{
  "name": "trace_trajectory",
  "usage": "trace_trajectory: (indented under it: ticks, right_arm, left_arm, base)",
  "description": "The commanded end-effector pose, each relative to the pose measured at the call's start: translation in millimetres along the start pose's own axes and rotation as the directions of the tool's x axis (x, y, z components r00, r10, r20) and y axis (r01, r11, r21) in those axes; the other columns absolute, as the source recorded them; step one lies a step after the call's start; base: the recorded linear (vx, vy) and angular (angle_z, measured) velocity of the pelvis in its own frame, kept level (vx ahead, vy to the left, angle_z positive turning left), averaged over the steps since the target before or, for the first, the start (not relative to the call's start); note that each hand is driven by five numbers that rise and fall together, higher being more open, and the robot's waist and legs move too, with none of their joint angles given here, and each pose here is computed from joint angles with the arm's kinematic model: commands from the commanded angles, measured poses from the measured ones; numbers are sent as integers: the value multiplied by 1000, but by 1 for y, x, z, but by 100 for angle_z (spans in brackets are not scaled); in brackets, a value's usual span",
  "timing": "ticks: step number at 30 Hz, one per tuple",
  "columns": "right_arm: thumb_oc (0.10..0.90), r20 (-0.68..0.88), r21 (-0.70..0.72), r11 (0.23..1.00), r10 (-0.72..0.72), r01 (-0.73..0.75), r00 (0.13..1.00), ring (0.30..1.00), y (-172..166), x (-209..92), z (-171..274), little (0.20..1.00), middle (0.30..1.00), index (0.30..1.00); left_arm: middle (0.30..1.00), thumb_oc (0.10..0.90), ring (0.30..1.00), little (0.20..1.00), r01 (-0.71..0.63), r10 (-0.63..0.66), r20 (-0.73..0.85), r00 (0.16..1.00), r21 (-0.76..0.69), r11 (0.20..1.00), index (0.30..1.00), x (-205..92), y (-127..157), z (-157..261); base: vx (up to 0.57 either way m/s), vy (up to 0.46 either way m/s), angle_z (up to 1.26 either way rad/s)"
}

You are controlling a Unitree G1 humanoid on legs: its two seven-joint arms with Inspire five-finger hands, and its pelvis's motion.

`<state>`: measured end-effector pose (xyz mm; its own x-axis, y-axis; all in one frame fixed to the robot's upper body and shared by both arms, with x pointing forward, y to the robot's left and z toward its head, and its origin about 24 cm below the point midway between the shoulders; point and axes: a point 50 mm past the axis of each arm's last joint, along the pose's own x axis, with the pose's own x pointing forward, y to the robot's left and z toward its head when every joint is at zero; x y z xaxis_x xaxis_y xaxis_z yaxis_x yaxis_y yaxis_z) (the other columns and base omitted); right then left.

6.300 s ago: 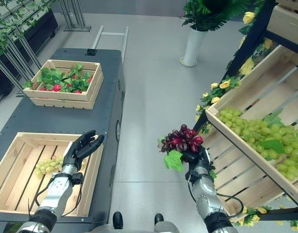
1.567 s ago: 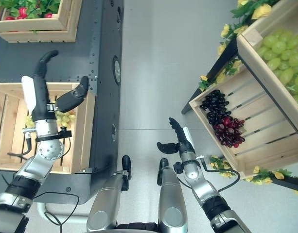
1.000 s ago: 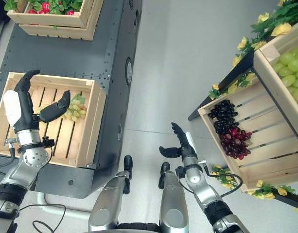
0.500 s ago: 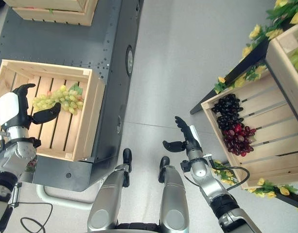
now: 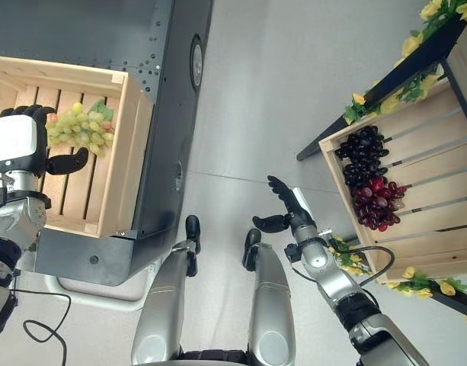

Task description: Pick up the fruits from the basket on one side to the basket on the other side

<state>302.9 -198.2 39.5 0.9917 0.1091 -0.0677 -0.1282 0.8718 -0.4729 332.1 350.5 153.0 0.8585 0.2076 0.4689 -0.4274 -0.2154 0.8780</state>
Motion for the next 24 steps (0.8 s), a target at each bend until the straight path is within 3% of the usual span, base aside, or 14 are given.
trace_trajectory:
  ticks: [1, 13, 24]
  right_arm:
    - [800, 192, 44, 998, 36, -45, 981, 900, -6, 6, 34, 900, 900, 900]
    - [800, 207, 62, 992, 91, -106, 974, 900, -4, 9, 39, 900, 900, 900]
    - [800, 199, 61, 993, 90, -104, 976, 900, -9, 10, 40, 900, 900, 900]
  left_arm:
    - [900, 800, 900, 900, -221, 232, -59, 971, 147, 964, 900, 29, 59, -36]
    - [900, 800, 900, 900, -206, 238, -30, 971, 409, 889, 900, 43, 77, -40]
    - [900, 800, 900, 900, -192, 257, -53, 965, 525, 829, 900, 56, 101, -43]
  base:
    - [-22, 46, 6]
    - [6, 28, 4]
    - [16, 34, 3]
